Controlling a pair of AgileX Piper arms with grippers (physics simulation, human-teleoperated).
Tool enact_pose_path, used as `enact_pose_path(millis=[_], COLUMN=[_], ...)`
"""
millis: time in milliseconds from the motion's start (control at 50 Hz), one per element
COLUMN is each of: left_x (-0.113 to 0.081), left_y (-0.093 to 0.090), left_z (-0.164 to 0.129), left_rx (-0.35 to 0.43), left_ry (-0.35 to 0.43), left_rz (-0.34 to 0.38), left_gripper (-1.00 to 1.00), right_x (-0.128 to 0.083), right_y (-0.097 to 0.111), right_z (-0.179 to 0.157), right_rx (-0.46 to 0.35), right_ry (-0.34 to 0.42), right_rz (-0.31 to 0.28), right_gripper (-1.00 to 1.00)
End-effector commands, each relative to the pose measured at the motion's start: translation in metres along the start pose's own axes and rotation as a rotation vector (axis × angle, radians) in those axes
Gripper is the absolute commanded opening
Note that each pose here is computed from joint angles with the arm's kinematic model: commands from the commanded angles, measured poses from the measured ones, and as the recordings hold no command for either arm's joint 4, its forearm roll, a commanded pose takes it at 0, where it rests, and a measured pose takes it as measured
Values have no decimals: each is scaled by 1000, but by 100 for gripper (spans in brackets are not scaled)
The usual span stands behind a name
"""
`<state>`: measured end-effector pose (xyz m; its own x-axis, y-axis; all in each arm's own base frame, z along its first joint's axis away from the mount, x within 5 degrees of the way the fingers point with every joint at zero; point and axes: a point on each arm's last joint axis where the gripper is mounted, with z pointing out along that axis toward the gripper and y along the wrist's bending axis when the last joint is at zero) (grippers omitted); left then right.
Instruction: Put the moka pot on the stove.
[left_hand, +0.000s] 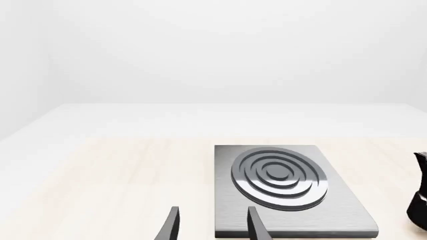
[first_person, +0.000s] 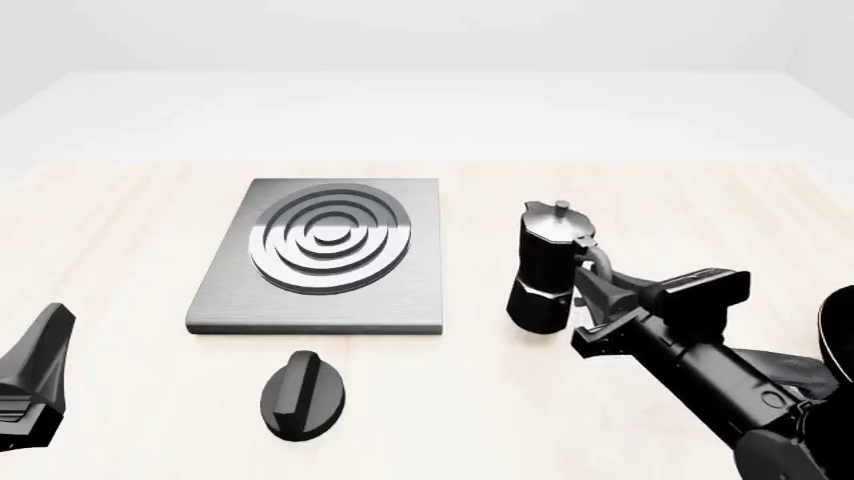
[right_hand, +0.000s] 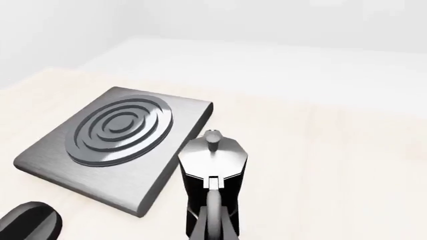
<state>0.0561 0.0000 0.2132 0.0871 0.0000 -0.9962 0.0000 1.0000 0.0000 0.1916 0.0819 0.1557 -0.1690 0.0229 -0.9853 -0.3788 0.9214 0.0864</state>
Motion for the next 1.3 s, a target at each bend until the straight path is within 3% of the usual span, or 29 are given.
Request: enact_pose_path(millis=[20, 700, 1300], left_x=[0, 0, 0], left_y=[0, 0, 0], left_z=[0, 0, 0], left_rx=[0, 0, 0], left_ry=[0, 0, 0], left_rz=[0, 0, 0], left_gripper=[100, 100, 100], right_x=[-17, -64, -101], right_y=[1, 10, 22], right_z=[-9, -9, 1], right_rx=[-2, -27, -65], right_ry=[-57, -114, -158], right_rz=[-30, -101, -101], right_gripper=[-100, -100, -100])
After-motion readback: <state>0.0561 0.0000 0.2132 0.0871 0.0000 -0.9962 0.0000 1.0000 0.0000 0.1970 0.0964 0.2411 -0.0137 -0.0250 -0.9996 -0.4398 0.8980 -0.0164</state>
